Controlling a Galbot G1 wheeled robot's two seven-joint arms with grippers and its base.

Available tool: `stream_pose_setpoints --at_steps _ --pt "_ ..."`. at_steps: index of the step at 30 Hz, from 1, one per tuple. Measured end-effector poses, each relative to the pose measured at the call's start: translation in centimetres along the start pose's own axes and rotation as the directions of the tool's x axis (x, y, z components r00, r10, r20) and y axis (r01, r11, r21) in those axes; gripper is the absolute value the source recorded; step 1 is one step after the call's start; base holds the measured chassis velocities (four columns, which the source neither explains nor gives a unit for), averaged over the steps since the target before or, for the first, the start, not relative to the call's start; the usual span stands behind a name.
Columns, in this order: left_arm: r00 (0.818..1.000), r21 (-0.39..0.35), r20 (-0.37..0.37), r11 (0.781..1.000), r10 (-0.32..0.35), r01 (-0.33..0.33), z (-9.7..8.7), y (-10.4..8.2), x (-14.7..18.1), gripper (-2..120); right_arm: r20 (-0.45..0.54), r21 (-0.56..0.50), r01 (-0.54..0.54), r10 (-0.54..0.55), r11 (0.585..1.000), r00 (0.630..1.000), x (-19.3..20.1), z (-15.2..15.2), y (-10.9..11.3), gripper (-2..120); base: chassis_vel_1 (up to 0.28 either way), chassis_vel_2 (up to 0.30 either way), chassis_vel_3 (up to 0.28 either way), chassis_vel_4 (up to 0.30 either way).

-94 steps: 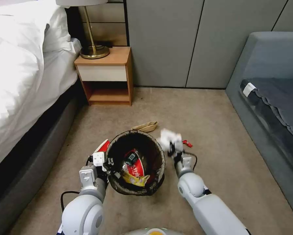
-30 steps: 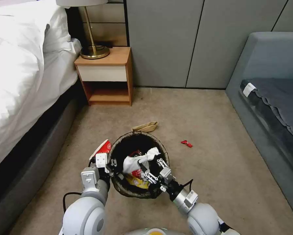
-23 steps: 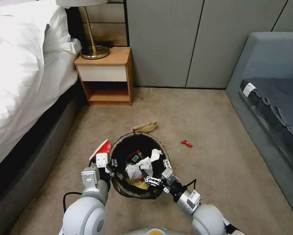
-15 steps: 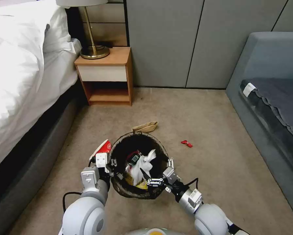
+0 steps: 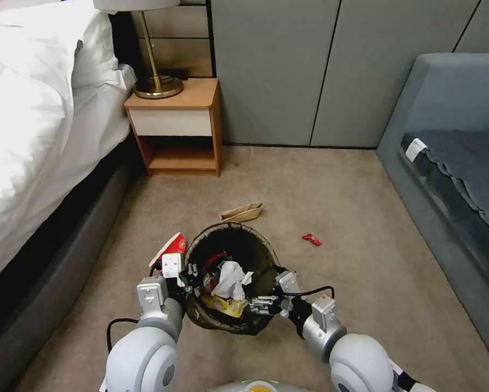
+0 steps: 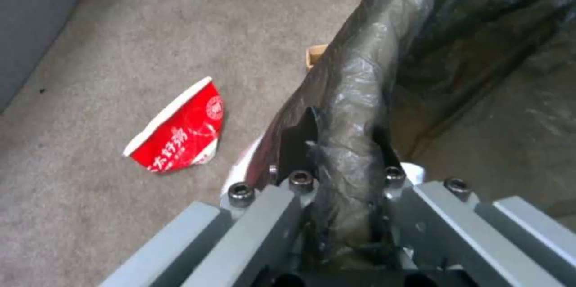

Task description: Pick up the trash bin, then pick up the garbage from the floor and place it into the trash bin.

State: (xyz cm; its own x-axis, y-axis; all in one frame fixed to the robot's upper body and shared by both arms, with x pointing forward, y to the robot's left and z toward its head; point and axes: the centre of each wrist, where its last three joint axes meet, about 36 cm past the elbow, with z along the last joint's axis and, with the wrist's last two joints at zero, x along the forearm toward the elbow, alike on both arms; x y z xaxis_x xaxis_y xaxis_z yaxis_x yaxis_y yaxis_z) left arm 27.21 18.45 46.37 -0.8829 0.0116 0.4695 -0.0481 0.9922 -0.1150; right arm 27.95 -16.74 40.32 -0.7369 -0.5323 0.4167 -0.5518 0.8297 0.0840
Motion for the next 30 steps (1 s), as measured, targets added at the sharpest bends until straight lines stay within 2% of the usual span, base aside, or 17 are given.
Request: stream_pose_setpoints --at_steps 1,2,3,4,5,6,8,9,12,13,16,18,20,25,30 --pt "1.000 -0.002 0.003 1.000 -0.011 0.011 -0.1 0.2 0.0 0 0.021 0.018 -0.012 0.012 1.000 1.000 0.4 -0.4 0.0 100 0.000 0.000 0.000 0.000" --pt "1.000 0.000 0.008 1.000 -0.010 0.010 -0.2 0.3 -0.2 0 0.118 0.068 -0.034 0.026 0.997 0.993 1.0 -0.7 0.3 100 0.000 0.000 0.000 0.000" --pt "1.000 0.000 0.008 1.000 -0.010 0.010 -0.2 0.3 -0.2 0 0.118 0.068 -0.034 0.026 0.997 0.993 1.0 -0.7 0.3 100 0.000 0.000 0.000 0.000" --pt "1.000 0.001 0.007 1.000 -0.011 0.011 -0.1 0.4 -0.4 0 0.197 0.103 -0.049 0.028 0.994 0.980 1.1 -0.9 0.3 100 0.000 0.000 0.000 0.000" --pt "1.000 0.001 0.003 1.000 -0.016 0.016 0.0 0.5 -0.7 0 0.315 0.151 -0.080 0.029 0.985 0.949 1.2 -1.0 0.5 100 0.000 0.000 0.000 0.000" --pt "1.000 0.001 0.003 1.000 -0.016 0.016 0.0 0.5 -0.7 0 0.315 0.151 -0.080 0.029 0.985 0.949 1.2 -1.0 0.5 100 0.000 0.000 0.000 0.000" --pt "1.000 -0.002 -0.009 1.000 -0.030 0.030 0.4 0.7 -1.3 0 0.545 0.202 -0.195 0.056 0.960 0.837 1.5 -1.5 0.6 100 0.000 0.000 0.000 0.000" --pt "1.000 -0.002 -0.009 1.000 -0.030 0.030 0.4 0.7 -1.3 0 0.545 0.202 -0.195 0.056 0.960 0.837 1.5 -1.5 0.6 100 0.000 0.000 0.000 0.000" --pt "0.999 -0.004 -0.017 0.999 -0.033 0.033 0.7 0.8 -1.8 0 0.663 0.105 -0.331 0.181 0.938 0.726 2.9 -1.5 0.8 100 0.000 0.000 0.000 0.000" --pt "0.999 -0.004 -0.017 0.999 -0.033 0.033 0.7 0.8 -1.8 0 0.663 0.105 -0.331 0.181 0.938 0.726 2.9 -1.5 0.8 100 0.000 0.000 0.000 0.000" --pt "0.999 -0.004 -0.023 0.999 -0.036 0.036 0.9 0.8 -2.3 0 0.698 0.019 -0.412 0.283 0.911 0.658 4.5 -1.0 0.8 100 0.000 0.000 0.000 0.000" --pt "0.999 -0.004 -0.024 0.999 -0.037 0.036 0.9 0.8 -2.4 0 0.700 0.011 -0.423 0.295 0.906 0.651 4.7 -0.9 0.7 100 0.000 0.000 0.000 0.000" --pt "0.999 -0.001 -0.023 0.999 -0.036 0.036 0.9 0.7 -2.6 0 0.701 -0.014 -0.468 0.343 0.883 0.626 5.7 -0.1 0.1 100 0.000 0.000 0.000 0.000" --pt "0.999 0.001 -0.024 0.999 -0.035 0.035 0.9 0.7 -2.6 0 0.683 -0.042 -0.500 0.390 0.865 0.618 5.7 1.6 -0.8 100 0.000 0.000 0.000 0.000" --pt "0.999 0.001 -0.025 0.999 -0.037 0.037 0.9 0.8 -2.4 0 0.677 -0.098 -0.522 0.441 0.848 0.590 5.1 3.6 -1.8 100 0.000 0.000 0.000 0.000"
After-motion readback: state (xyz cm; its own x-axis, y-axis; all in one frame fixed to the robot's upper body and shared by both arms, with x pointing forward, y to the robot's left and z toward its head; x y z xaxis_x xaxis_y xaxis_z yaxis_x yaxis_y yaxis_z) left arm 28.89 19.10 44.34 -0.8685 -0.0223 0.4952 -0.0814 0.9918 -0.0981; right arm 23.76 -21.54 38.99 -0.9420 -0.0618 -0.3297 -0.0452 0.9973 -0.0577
